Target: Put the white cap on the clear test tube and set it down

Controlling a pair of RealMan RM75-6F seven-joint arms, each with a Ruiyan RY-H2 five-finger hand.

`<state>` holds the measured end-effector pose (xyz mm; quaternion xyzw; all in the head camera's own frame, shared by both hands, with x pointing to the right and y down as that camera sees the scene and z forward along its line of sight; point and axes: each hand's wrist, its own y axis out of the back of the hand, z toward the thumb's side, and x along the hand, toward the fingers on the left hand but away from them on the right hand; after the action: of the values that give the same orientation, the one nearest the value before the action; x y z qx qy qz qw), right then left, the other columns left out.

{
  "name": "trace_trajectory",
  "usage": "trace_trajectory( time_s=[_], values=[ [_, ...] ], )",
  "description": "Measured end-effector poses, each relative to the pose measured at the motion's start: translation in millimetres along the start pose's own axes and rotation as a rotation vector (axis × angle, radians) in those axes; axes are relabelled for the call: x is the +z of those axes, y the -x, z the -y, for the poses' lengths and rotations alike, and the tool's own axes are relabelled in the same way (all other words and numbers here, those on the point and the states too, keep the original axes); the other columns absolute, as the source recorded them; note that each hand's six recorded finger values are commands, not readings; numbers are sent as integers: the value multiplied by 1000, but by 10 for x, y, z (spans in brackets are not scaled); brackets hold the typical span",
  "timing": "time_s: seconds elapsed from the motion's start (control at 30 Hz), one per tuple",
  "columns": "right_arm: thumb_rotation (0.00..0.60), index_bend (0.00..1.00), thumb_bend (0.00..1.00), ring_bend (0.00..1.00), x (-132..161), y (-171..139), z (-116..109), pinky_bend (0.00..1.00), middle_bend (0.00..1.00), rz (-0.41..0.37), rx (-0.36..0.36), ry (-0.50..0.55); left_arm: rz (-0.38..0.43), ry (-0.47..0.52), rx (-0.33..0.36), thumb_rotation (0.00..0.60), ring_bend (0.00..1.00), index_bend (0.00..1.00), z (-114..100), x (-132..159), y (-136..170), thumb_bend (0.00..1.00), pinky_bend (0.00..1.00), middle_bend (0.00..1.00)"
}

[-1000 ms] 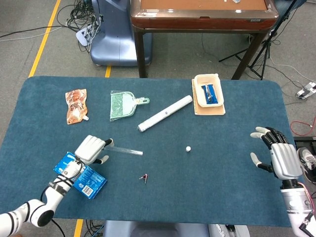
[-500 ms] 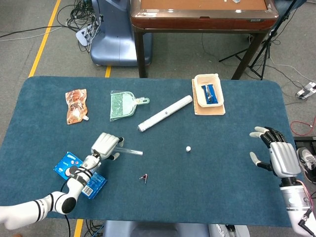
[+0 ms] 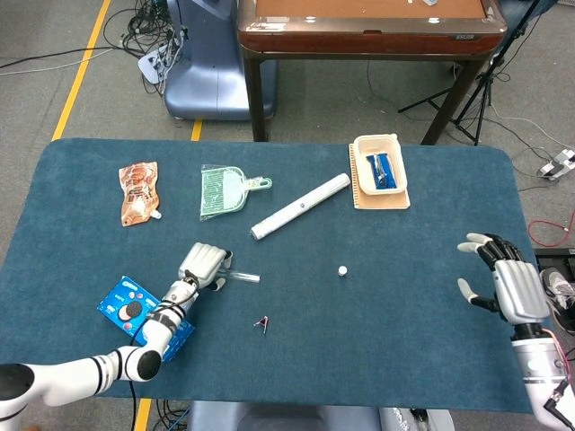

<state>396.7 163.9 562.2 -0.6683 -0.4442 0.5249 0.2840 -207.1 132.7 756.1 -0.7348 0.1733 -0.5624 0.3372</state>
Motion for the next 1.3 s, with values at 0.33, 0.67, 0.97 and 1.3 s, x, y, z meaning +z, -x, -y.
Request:
trace_trajectory(
  time_s=[0.33,0.67,0.97,1.3],
  values=[
    [600,325,328,127,-50,-25,9,174,204,14,9,-4,-11,-7,-4,600,990,556,11,10,-41,251,1000,1000],
    [600,375,329,127,145,56,121,174,204,-49,82,-27,26,71,44,600,1000,581,-118,3,144,255,1000,1000],
    [600,428,328,119,584,297,316,174,204,-182,173,-82,112,171,156,600,1000,584,-446,-46,588,256,1000,1000],
    [600,467,328,37,1009,696,667,106,158,-291,241,-175,168,216,267,600,1000,587,-677,-116,1020,255,1000,1000]
  ],
)
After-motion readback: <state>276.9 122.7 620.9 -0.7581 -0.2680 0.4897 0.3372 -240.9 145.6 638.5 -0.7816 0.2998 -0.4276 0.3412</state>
